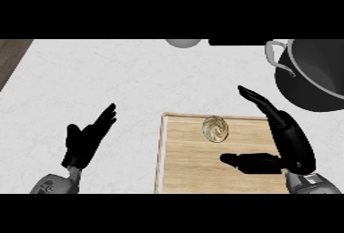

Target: Pick the cupcake from the tray and place it in the pot

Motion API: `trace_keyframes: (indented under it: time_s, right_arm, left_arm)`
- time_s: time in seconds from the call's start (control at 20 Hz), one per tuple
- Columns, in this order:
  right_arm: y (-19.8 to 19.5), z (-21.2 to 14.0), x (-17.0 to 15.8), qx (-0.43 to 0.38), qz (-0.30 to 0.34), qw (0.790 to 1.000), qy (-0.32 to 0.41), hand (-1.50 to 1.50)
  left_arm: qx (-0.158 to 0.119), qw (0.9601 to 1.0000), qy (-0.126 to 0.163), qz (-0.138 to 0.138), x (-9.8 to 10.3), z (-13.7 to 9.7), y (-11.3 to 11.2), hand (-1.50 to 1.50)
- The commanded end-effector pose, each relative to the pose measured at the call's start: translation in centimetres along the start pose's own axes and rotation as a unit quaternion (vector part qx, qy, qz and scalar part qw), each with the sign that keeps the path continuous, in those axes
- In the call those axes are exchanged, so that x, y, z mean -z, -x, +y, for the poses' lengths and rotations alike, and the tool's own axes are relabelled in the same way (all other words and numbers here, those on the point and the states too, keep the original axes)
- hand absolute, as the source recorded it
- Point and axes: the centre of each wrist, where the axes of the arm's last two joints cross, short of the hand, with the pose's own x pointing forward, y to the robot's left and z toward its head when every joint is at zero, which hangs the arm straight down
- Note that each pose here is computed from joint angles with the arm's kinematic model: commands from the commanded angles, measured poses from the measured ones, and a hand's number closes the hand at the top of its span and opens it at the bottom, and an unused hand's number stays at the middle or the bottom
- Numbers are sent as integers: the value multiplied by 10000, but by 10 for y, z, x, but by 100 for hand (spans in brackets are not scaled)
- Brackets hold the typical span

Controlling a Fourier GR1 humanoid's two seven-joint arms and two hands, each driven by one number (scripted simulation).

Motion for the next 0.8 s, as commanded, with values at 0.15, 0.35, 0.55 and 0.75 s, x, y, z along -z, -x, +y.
trace_keyframes:
  time_s: [0.15,0.35,0.55,0.75]
  right_arm:
    - [-46,-11,20,-565,1354,9861,-782,-150]
    - [-54,-27,48,-189,1868,9771,-997,-150]
    - [-28,5,56,-127,2511,9582,-1366,-150]
    - [-11,20,57,-574,3025,9210,-2386,-150]
  left_arm:
    - [-35,9999,29,110,-9,5,10,0]
    - [39,10000,53,-4,-1,14,-10,0]
    - [4,10000,66,48,4,-5,-4,0]
    - [108,9997,194,47,3,-13,4,0]
